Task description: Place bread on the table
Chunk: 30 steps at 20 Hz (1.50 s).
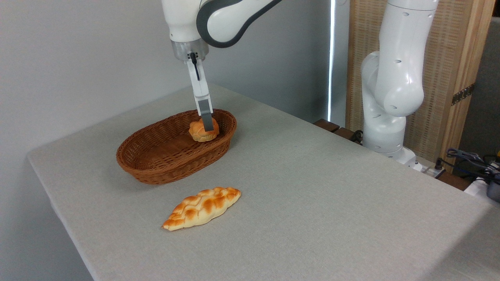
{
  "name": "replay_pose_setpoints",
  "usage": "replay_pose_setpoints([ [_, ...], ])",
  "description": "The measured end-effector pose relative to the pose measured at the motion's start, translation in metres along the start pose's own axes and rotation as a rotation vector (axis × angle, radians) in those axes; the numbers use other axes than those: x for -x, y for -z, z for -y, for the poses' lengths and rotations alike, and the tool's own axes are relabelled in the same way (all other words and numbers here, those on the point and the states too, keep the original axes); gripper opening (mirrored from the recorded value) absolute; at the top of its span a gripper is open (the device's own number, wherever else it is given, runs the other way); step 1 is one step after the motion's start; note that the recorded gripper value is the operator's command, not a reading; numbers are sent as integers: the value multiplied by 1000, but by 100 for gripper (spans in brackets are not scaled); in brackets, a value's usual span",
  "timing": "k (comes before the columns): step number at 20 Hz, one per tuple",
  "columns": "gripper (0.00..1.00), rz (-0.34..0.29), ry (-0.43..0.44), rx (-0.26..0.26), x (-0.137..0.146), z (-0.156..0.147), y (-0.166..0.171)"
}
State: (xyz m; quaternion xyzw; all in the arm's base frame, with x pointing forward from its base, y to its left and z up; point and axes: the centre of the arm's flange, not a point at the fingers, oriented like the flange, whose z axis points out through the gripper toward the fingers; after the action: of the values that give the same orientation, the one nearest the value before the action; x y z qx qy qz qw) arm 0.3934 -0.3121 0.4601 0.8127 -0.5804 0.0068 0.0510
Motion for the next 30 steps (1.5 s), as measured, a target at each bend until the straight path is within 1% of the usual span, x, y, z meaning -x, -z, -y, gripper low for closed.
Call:
replay_pose_setpoints([
  [7, 100, 18, -7, 11, -3, -2, -11],
  [13, 100, -37, -23, -28, -14, -5, -6],
  [15, 100, -45, -29, -34, -16, -7, -6],
  [21, 100, -42, -30, -31, -16, -8, -8],
  [27, 100, -18, -27, -16, -12, -8, -22],
  [30, 100, -26, -34, -23, -14, -11, -27],
])
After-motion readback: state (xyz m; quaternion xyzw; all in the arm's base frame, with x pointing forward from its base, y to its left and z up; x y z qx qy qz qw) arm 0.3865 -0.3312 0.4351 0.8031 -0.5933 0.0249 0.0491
